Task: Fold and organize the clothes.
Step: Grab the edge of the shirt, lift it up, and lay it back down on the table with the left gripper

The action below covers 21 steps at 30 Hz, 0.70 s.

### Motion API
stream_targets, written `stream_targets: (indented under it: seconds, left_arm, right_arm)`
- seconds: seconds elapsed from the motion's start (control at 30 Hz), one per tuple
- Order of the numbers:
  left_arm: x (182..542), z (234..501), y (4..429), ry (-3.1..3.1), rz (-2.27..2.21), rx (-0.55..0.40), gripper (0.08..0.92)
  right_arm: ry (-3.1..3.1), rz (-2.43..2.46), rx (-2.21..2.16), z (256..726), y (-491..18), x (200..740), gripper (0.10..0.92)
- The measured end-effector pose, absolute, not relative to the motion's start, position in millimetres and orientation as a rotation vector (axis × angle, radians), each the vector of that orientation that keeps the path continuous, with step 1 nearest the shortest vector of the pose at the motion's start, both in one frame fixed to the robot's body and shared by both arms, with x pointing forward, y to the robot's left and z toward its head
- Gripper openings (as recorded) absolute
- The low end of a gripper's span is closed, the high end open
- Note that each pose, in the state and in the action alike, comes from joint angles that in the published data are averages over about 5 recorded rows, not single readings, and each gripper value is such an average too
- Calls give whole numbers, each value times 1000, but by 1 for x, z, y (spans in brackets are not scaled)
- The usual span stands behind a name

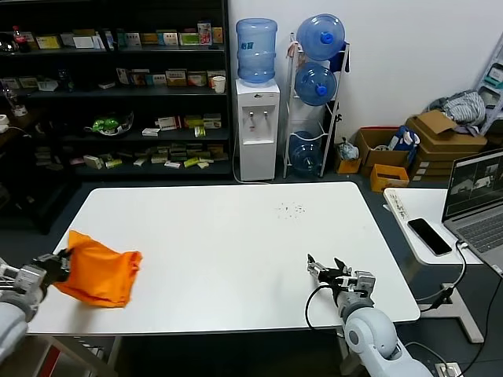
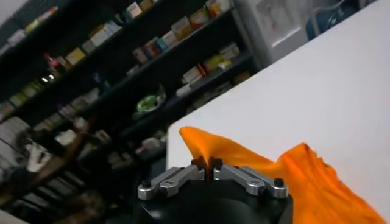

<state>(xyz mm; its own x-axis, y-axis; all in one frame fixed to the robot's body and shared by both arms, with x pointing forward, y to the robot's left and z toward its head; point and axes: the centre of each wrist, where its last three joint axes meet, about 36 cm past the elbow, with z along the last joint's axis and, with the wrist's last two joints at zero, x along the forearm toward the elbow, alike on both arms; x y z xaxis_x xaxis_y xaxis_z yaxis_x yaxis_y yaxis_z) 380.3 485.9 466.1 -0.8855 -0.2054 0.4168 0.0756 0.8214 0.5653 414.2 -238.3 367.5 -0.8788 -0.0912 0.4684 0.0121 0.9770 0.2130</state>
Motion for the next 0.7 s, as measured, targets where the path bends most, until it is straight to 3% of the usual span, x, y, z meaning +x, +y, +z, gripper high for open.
stream_targets:
  seconds: [0.13,0.27,0.5,0.7]
  left_arm:
    - [384,478,499,-2506,-894,115,131]
    - [384,483,480,-2534,-847,92,131]
    - [378,463,383,-2641,-357,-13,131]
    - [387,433,277,-2584,108,-165,131]
  right_arm:
    - [-2634,-290,41,368,-239,414,823]
    - [-2639,-288,24,369,-239,413,823]
    - [-2644,-272,-28,372,-244,409,823]
    - [-2647,-265,-88,375,-252,401,823]
